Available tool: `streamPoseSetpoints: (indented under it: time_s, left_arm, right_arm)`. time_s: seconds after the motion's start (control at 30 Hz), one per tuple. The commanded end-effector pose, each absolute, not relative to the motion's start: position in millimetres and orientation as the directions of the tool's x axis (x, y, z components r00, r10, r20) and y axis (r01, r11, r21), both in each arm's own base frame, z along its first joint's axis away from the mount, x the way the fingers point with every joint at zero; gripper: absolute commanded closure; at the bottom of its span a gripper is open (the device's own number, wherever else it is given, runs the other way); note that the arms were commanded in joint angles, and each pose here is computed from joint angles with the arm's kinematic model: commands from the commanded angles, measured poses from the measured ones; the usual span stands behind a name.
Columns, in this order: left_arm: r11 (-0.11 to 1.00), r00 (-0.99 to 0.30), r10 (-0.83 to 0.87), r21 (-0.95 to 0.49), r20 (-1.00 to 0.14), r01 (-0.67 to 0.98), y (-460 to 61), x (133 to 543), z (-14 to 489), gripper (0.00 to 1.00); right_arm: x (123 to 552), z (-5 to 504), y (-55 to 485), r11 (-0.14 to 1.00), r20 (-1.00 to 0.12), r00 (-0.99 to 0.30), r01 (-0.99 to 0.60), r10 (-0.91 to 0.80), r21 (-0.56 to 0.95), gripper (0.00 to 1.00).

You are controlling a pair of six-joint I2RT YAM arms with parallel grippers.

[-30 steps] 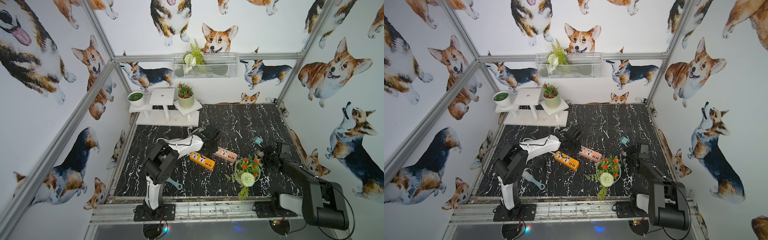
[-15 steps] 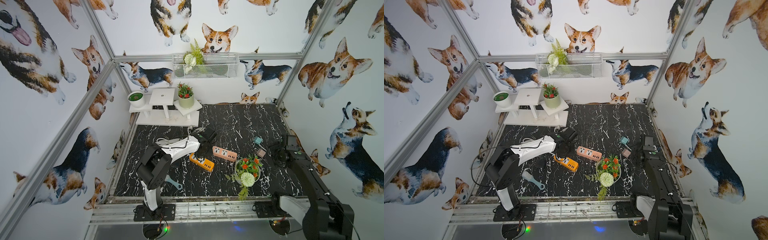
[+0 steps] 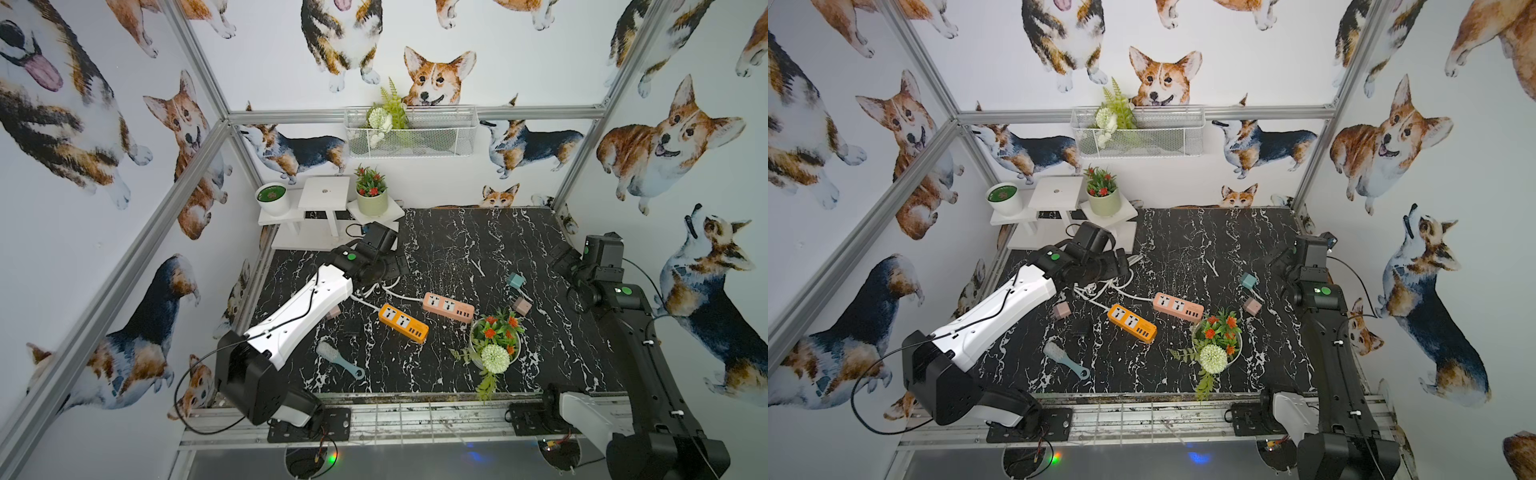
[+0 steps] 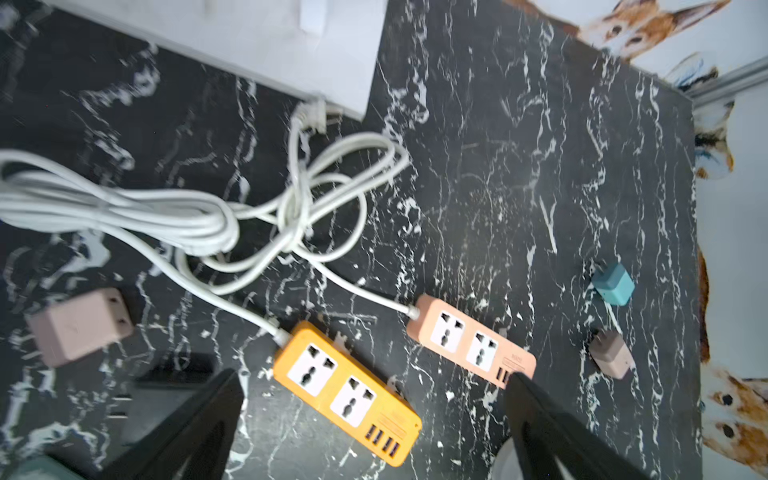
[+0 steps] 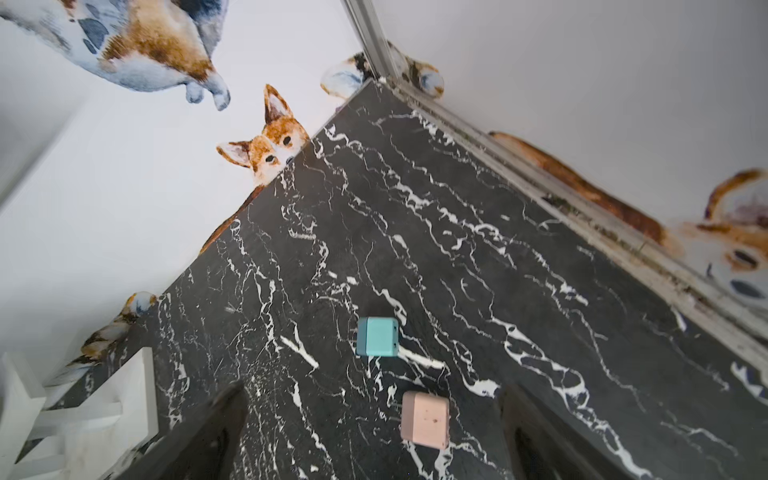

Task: Pull the plug off the socket
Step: Reset both arms

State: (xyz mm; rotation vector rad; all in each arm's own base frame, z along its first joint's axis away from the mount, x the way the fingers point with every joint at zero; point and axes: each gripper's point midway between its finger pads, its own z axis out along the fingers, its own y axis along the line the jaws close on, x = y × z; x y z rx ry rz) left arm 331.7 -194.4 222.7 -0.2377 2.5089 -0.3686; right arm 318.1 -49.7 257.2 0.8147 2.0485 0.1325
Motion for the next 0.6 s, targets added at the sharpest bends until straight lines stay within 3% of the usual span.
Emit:
streamPoseSetpoints:
  time_s: [0.0,0.07,0.2,0.3,0.43,0.57]
  left_arm:
    - [0.984,-0.735,-0.18,-0.117,-0.654,-0.136,-132.5,337.6,248.7,0.0]
    - [0.969,-0.652,-0.182,-0.02,-0.736,-0.248,-92.6,341.5,261.9,0.0]
    - [0.932,-0.462,-0.276,-0.116,-0.843,-0.345,-30.9,346.0,249.3,0.0]
    - [0.923,-0.303,-0.238,-0.117,-0.923,-0.368,7.3,342.5,222.2,0.0]
    - [0.945,-0.415,-0.086,0.059,-0.906,-0.323,25.2,340.6,175.6,0.0]
    - [0.954,-0.448,-0.047,0.093,-0.893,-0.284,30.6,346.3,141.2,0.0]
  right_arm:
    - [322.1,264.7,-68.7,0.82,-0.799,-0.371,0.516,0.474,0.247,0.0]
    - [329.3,269.5,-66.4,0.853,-0.842,-0.337,0.462,0.422,0.242,0.0]
    - [338.9,270.0,-63.0,0.907,-0.939,-0.173,0.357,0.298,0.222,0.0]
    - [339.5,247.1,-64.9,0.93,-0.969,-0.153,0.343,0.196,0.134,0.0]
    - [343.9,198.5,-48.3,0.966,-0.958,-0.247,0.245,0.144,0.082,0.0]
    - [344.2,161.3,-41.9,0.974,-0.95,-0.276,0.211,0.142,0.084,0.0]
